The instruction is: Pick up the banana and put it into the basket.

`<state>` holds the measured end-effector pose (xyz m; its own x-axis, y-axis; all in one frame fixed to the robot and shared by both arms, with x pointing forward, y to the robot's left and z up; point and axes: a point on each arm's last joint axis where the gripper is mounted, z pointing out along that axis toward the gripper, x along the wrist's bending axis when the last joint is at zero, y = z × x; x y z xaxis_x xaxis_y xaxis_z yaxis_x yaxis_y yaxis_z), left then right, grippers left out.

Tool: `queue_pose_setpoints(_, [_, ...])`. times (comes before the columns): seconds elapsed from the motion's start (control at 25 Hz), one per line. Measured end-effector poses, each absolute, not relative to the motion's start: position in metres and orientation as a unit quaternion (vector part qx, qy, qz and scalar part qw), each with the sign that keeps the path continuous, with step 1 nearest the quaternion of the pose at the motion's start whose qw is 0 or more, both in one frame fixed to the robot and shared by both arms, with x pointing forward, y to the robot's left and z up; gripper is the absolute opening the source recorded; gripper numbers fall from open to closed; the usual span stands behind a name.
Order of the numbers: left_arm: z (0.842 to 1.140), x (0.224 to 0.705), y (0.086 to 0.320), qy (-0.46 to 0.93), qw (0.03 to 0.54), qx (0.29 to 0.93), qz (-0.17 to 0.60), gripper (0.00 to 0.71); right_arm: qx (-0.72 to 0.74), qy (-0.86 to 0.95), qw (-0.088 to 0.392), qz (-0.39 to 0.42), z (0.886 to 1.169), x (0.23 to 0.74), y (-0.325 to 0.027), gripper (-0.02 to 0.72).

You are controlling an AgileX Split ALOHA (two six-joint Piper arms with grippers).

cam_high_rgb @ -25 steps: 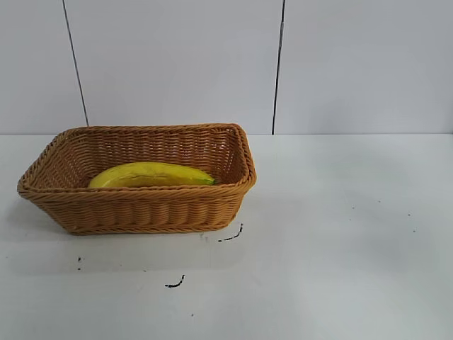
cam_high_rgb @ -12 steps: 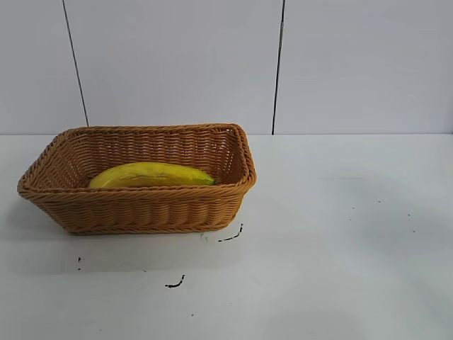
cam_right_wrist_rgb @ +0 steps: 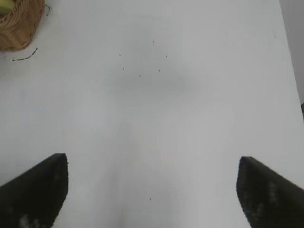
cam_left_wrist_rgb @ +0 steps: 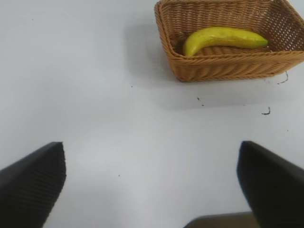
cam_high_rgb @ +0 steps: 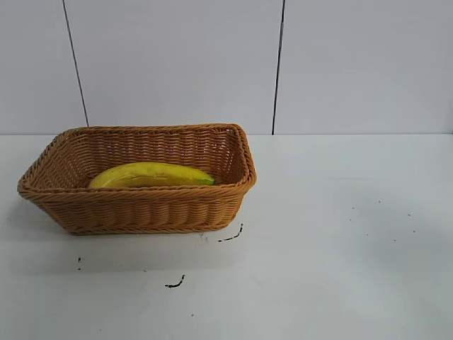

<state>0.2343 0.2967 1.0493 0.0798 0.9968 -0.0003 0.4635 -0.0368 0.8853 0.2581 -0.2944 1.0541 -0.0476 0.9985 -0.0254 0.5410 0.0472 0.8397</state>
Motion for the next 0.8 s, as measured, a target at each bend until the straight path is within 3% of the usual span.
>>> queue_pose_setpoints(0.2, [1.049, 0.234, 0.297, 0.581, 0.38, 0.629, 0.351, 0.695, 0.576, 0.615, 0.383, 0.379, 1.055, 0.236, -0.294, 0.689])
queue_pose_setpoints(0.8, [1.049, 0.234, 0.297, 0.581, 0.38, 0.629, 0.351, 0.695, 0.575, 0.614, 0.384, 0.381, 1.055, 0.235, -0.293, 0.689])
